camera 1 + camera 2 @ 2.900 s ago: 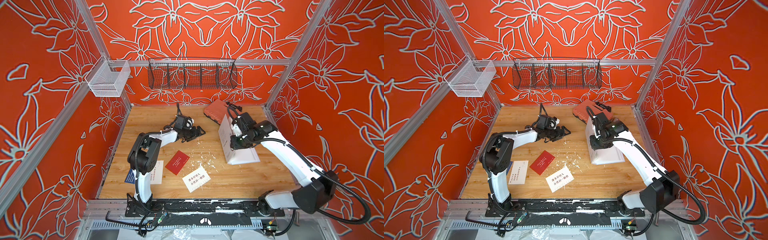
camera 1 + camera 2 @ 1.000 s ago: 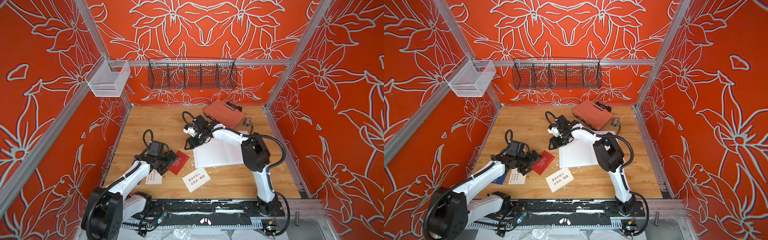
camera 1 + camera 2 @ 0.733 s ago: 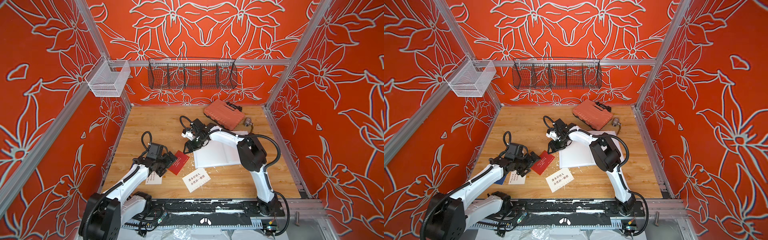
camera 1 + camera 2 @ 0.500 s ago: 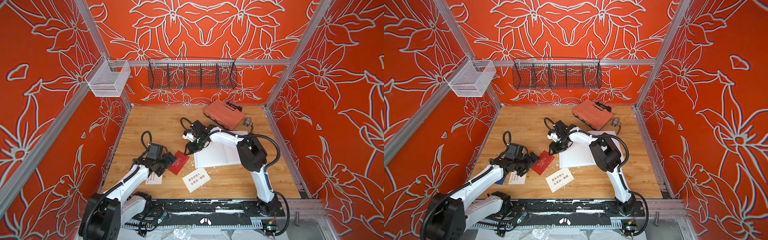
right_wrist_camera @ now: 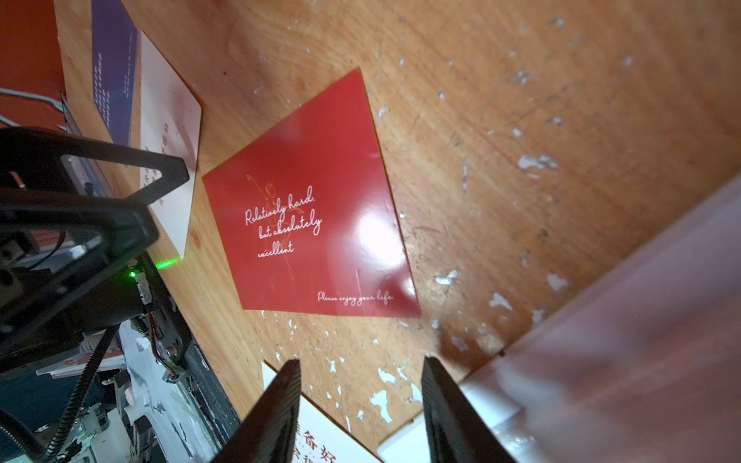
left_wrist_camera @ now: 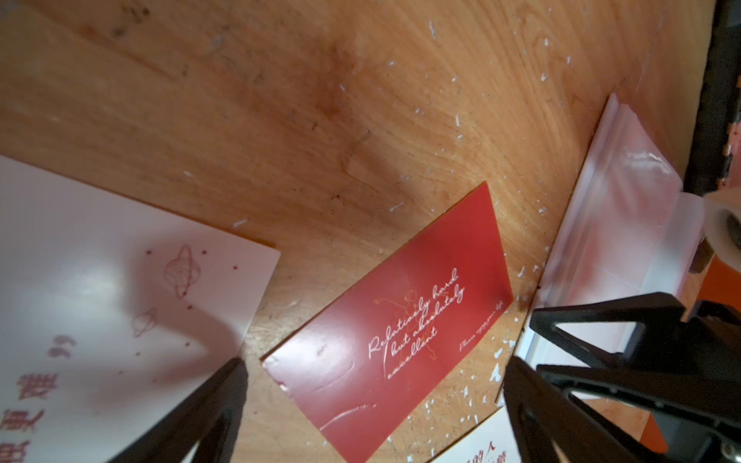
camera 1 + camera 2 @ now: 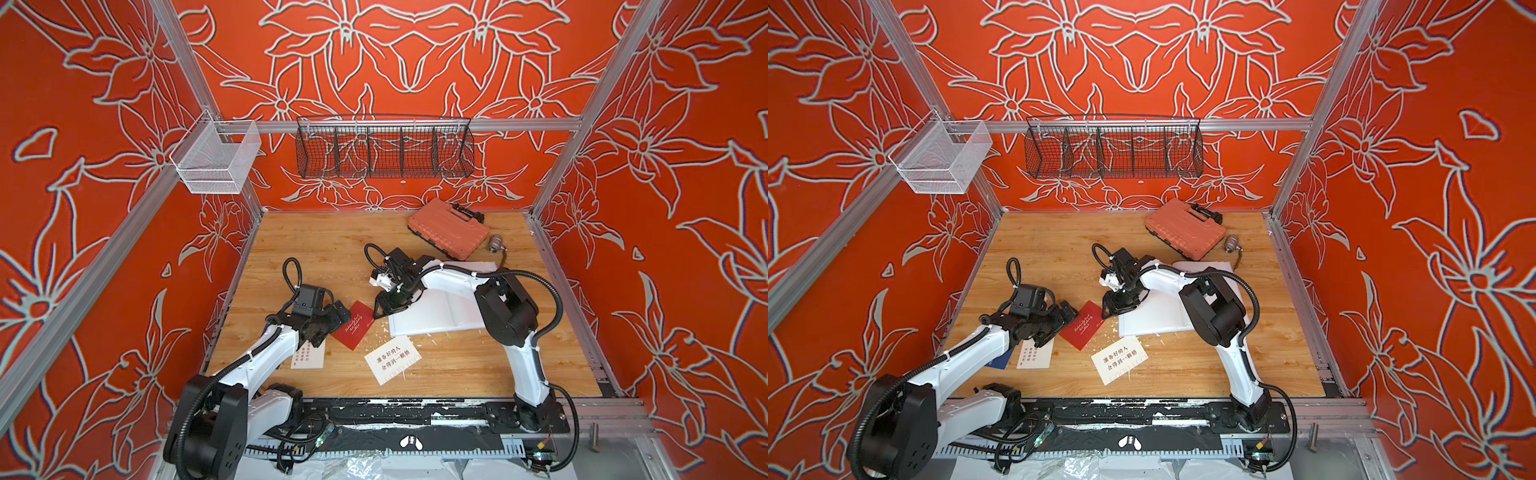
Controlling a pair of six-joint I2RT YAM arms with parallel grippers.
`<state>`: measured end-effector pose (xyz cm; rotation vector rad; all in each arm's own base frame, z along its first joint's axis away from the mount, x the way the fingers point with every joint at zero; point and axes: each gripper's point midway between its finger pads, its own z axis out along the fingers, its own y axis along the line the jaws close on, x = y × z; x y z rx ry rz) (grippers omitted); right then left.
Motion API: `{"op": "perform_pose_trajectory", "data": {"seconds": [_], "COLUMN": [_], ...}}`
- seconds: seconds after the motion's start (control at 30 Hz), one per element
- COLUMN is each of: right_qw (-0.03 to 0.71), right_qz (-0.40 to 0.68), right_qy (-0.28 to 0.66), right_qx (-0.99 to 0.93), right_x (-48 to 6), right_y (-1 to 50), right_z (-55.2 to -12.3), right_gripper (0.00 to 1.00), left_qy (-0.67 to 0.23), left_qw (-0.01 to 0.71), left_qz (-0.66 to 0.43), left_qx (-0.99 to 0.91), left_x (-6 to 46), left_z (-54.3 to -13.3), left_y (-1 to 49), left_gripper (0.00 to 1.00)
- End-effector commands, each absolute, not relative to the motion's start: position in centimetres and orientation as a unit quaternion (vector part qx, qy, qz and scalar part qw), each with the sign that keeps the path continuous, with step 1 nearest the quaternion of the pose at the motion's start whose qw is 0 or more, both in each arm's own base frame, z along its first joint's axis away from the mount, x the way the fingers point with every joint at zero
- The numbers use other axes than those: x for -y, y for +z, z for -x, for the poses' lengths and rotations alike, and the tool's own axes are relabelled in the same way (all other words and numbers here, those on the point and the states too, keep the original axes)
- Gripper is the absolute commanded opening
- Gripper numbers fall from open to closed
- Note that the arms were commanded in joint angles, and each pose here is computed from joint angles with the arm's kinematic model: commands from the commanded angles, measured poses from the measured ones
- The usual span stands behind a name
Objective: Place the photos into the photo albums
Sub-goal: Pick up the photo at the center of the board.
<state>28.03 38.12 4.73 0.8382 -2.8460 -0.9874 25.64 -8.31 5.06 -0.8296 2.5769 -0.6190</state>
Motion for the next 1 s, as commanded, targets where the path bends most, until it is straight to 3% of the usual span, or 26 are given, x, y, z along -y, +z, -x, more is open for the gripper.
{"op": "perform_pose_trajectory", "data": {"seconds": [0.0, 0.5, 0.77, 0.97], "right_qw": [-0.013, -0.003, -0.058, -0.036], "right_qz": [-0.266, -0.25, -0.258, -0.268], "right_qy": [-0.317, -0.306, -0.315, -0.311], "right_qx": [0.91, 0.918, 0.911, 0.911], "right_x": [-38.7, -39.1, -39.5, -40.3], "right_y": [5.7, 4.5, 7.5, 6.3], "right_z": [-28.5, -28.6, -29.5, -28.7], "right_gripper": [0.51, 0.46, 0.46, 0.46], "left_qy": [-0.209, -0.228, -0.225, -0.225], "left_qw": [0.186, 0.158, 0.166, 0.146], "left_qz": [0.292, 0.293, 0.291, 0.289], "left_qx": [-0.914, -0.915, -0.915, -0.919], "left_x": [7.7, 8.2, 7.9, 8.1], "left_z": [-25.4, -25.1, -24.4, -24.0], "left_y": [4.5, 3.2, 3.9, 2.8], "left_gripper": [0.97, 0.97, 0.97, 0.97]}}
